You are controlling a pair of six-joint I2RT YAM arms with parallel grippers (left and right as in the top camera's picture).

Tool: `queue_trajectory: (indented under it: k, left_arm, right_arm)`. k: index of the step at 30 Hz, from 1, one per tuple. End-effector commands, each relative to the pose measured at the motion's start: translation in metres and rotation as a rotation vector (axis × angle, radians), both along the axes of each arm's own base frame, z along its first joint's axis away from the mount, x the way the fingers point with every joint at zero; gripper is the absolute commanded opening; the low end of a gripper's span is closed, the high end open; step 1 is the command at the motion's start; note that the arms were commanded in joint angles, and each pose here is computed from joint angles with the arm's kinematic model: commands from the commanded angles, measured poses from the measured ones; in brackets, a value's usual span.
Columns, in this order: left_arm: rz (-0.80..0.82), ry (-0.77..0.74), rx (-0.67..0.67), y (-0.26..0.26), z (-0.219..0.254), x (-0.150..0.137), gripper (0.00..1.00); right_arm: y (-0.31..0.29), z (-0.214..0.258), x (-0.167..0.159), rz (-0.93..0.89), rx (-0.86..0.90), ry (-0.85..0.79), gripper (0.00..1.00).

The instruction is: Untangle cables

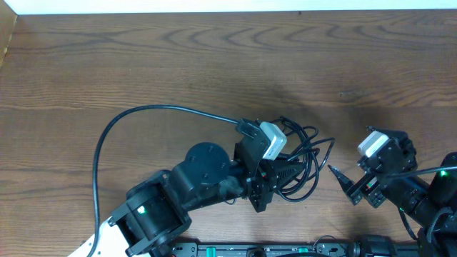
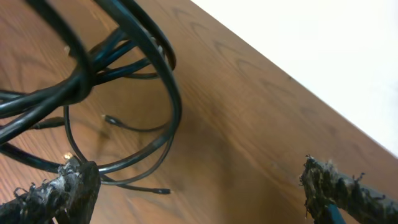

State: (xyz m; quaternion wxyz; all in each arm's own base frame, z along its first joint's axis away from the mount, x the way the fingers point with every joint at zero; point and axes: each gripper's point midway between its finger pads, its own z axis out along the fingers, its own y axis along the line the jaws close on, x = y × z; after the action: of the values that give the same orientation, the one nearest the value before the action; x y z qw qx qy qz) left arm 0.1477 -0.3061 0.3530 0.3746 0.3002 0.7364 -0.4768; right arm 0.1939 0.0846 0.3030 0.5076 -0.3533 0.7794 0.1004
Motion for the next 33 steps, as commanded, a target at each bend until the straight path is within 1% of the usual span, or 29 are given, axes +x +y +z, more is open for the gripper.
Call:
queue_trajectory:
  k: [1,7,13,15,20,24,33]
  left_arm:
    - [0.004,-0.090,-0.027,0.007,0.019,0.000,0.07]
    - [0.001,-0.127,-0.058,0.010,0.030,-0.003,0.07]
    - [-0.181,-0.271,-0.174,0.003,0.064,-0.032,0.07]
    - [-0.208,-0.294,-0.200,0.003,0.071,-0.037,0.08]
    - [-0.212,-0.306,-0.216,0.003,0.075,-0.038,0.08]
    - [-0.212,-0.308,-0.219,0.003,0.076,-0.038,0.07]
    - [-0.213,-0.309,-0.224,0.002,0.077,-0.038,0.07]
  right_arm:
    - [0.012,0.007,-0.007,0.009,0.128,0.055,0.99]
    - [0.034,0.018,-0.023,0.107,0.296,0.132,0.99]
    - [0.042,0.023,-0.030,0.137,0.368,0.177,0.99]
    - [0.044,0.024,-0.032,0.154,0.376,0.176,0.99]
    - [0.056,0.040,-0.041,0.265,0.425,0.146,0.99]
    - [0.062,0.052,-0.047,0.318,0.491,0.160,0.99]
    - [0.062,0.068,-0.041,0.296,0.561,0.165,0.99]
